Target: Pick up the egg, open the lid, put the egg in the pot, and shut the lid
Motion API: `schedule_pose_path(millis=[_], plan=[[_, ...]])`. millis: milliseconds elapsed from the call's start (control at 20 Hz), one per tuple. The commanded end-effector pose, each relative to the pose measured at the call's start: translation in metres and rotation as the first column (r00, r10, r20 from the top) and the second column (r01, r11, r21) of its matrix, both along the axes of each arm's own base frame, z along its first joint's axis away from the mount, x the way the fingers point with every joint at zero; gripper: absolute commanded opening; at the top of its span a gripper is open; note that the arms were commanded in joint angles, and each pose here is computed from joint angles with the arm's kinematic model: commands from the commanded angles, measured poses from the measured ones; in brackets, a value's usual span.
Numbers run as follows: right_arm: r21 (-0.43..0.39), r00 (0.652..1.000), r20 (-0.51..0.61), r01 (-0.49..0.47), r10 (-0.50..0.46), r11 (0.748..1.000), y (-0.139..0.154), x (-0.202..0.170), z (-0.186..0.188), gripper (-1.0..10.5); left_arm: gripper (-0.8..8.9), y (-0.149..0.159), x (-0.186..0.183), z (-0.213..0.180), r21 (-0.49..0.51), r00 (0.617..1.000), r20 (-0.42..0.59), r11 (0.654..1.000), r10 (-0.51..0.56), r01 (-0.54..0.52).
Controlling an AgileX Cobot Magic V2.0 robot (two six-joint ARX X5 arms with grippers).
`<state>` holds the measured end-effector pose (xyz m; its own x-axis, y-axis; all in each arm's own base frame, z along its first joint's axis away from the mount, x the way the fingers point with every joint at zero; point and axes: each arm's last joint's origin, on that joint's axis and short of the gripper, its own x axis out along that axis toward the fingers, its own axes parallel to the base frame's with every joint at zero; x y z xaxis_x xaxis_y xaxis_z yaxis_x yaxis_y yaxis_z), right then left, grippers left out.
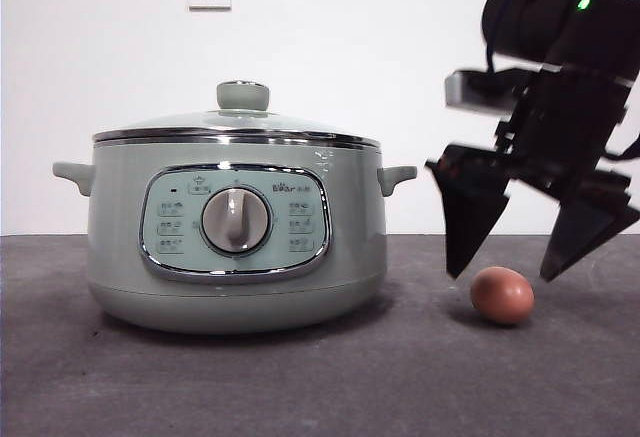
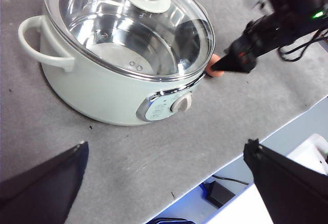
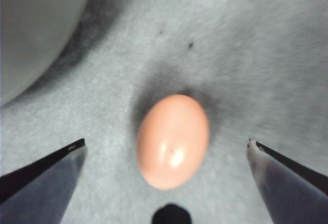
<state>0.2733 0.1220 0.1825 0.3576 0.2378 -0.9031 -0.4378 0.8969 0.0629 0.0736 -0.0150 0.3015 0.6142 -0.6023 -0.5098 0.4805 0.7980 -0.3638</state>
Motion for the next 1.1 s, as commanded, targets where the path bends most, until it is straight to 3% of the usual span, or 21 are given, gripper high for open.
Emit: schedule_pose_path(millis=[50,350,550,850,1100], plan=[[-0.003,1.0,-0.015,0.02,-0.02,1.0,0.003,0.004,-0.009,5.9,6.15,0.0,0.0,0.001,0.004,1.0,0.014,1.0,-0.005,0.005],[0.004,0.999,-0.021,0.04,-0.04,0.999,0.004,0.007,-0.014,2.6,6.15,0.0,0.0,0.001,0.004,1.0,0.014,1.0,-0.005,0.005],[0.013,0.999,-0.03,0.038,-0.038,0.999,0.004,0.006,-0.014,-0.1,6.15,0.0,0.0,0.001,0.004,1.0,0.014,1.0,-0.005,0.005],[0.019,0.999,-0.007,0.041,-0.041,0.999,0.002,0.003,-0.003,-0.2,6.15,0.001,0.001,0.001,0.024,1.0,0.019,1.0,0.018,-0.018],[0.09,0.989,0.139,0.033,-0.045,0.995,-0.01,-0.024,0.055,-0.2,6.15,0.002,0.015,0.012,0.024,0.998,0.044,0.998,0.051,-0.052]])
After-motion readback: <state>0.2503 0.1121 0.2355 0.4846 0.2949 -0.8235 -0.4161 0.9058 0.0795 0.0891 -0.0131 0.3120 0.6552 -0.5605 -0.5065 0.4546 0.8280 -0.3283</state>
